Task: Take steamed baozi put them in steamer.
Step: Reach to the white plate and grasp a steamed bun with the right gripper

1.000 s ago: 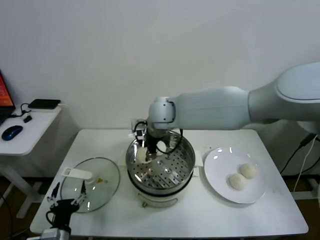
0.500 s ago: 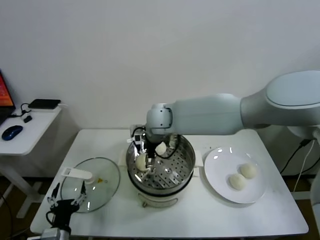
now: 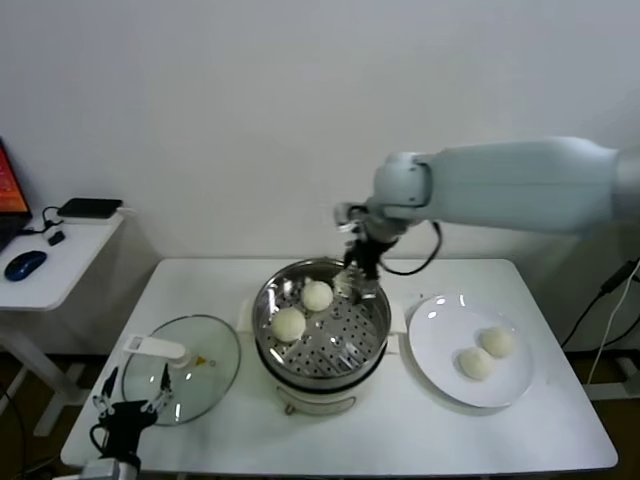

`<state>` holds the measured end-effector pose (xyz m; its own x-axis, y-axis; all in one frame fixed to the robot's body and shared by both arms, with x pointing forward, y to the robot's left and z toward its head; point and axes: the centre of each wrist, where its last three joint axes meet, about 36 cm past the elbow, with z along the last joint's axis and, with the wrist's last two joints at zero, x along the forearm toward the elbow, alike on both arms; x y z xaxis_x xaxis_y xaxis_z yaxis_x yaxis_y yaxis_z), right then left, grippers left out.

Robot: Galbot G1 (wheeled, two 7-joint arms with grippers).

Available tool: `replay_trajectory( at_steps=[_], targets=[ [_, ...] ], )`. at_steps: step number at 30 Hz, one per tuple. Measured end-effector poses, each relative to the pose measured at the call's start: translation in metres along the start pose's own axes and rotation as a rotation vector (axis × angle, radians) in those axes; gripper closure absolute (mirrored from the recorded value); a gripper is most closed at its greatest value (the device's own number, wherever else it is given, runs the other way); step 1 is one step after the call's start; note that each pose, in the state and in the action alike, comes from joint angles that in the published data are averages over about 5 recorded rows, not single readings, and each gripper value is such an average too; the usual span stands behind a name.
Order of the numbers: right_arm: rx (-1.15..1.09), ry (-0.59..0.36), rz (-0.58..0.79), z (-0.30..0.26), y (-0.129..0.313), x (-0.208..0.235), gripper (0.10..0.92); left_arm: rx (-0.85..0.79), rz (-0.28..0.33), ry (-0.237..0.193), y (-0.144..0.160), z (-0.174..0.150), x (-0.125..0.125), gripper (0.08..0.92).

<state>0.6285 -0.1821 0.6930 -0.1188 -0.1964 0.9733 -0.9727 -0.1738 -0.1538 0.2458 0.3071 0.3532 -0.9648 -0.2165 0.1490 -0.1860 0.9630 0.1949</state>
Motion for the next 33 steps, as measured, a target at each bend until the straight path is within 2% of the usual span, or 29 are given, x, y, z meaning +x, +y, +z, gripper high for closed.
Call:
replay_trajectory(
  at_steps=[7, 16, 23, 33],
  targets=[
    [-0.029, 0.050, -0.026, 0.091, 0.023, -0.001, 0.200, -0.012, 0.005, 0.005, -0.001, 0.002, 0.001, 0.177],
    [-0.102, 0.107, -0.057, 0.178, 0.069, -0.046, 0.200, -0.020, 0.000, 0.016, 0.000, 0.007, 0.002, 0.177],
    [-0.143, 0.140, -0.055, 0.210, 0.096, -0.080, 0.200, -0.023, 0.003, 0.017, -0.001, 0.008, 0.001, 0.177],
    [-0.167, 0.179, -0.023, 0.226, 0.111, -0.128, 0.200, -0.025, 0.002, 0.021, -0.001, 0.010, 0.002, 0.177]
  ],
)
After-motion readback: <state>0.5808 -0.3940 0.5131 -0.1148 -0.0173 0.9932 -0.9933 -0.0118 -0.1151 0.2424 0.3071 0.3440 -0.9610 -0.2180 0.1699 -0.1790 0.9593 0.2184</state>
